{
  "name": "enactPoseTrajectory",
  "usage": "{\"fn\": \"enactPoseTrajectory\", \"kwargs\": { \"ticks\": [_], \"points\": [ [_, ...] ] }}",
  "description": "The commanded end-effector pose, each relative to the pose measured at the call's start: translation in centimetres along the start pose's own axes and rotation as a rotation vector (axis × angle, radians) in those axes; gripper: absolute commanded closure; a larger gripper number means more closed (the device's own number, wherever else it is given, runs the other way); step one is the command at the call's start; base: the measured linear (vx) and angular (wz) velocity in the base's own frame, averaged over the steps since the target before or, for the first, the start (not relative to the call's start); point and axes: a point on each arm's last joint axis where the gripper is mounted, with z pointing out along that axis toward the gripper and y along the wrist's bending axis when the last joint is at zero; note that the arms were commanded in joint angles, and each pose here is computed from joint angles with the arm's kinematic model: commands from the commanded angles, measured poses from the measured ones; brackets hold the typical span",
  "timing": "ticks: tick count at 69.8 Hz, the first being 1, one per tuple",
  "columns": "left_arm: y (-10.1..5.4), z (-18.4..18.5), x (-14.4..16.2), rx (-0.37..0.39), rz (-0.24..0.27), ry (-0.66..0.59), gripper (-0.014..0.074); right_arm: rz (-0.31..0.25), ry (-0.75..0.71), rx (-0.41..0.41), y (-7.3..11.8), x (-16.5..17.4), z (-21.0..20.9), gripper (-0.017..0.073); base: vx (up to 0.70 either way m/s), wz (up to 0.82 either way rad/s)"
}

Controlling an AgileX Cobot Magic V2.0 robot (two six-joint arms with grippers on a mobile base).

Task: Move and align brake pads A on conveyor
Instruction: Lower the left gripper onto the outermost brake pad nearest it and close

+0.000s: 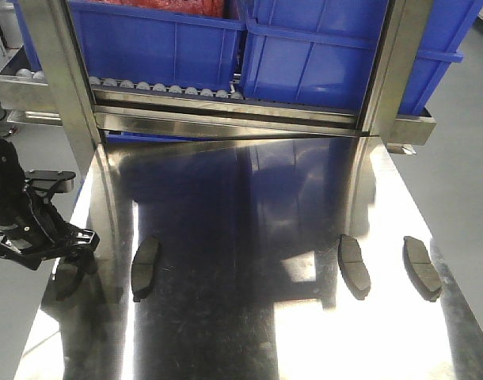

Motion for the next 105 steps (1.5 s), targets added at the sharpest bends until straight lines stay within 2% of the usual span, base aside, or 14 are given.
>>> {"fn": "enactPoseTrajectory", "kwargs": {
  "ticks": [1,14,45,59,82,105],
  "points": [
    [-0.4,-2.2,-0.7,0.005,0.0,-0.084,-0.001,-0.001,-0.063,0.007,0.0,0.0,0.0,0.0563,0.0,0.0],
    [-0.4,-2.2,-0.8,0.004,0.002,-0.087,0.0054,-0.001,-0.063,0.007,0.0,0.0,0.0,0.0563,0.0,0.0],
    [-0.4,-1.6,-0.7,0.006,0.003,-0.066,0.0147,-0.001,-0.063,0.007,0.0,0.0,0.0,0.0563,0.0,0.0],
    [-0.4,-1.6,-0.7,0.006,0.003,-0.066,0.0251,-0.001,-0.063,0.007,0.0,0.0,0.0,0.0563,0.0,0.0],
    [-0.4,-1.6,-0.7,0.006,0.002,-0.067,0.0482,-0.001,-0.063,0.007,0.0,0.0,0.0,0.0563,0.0,0.0],
    [-0.8,-5.6,-0.5,-0.01,0.016,-0.203,0.0489,-0.001,-0.063,0.007,0.0,0.0,0.0,0.0563,0.0,0.0]
  ]
}}
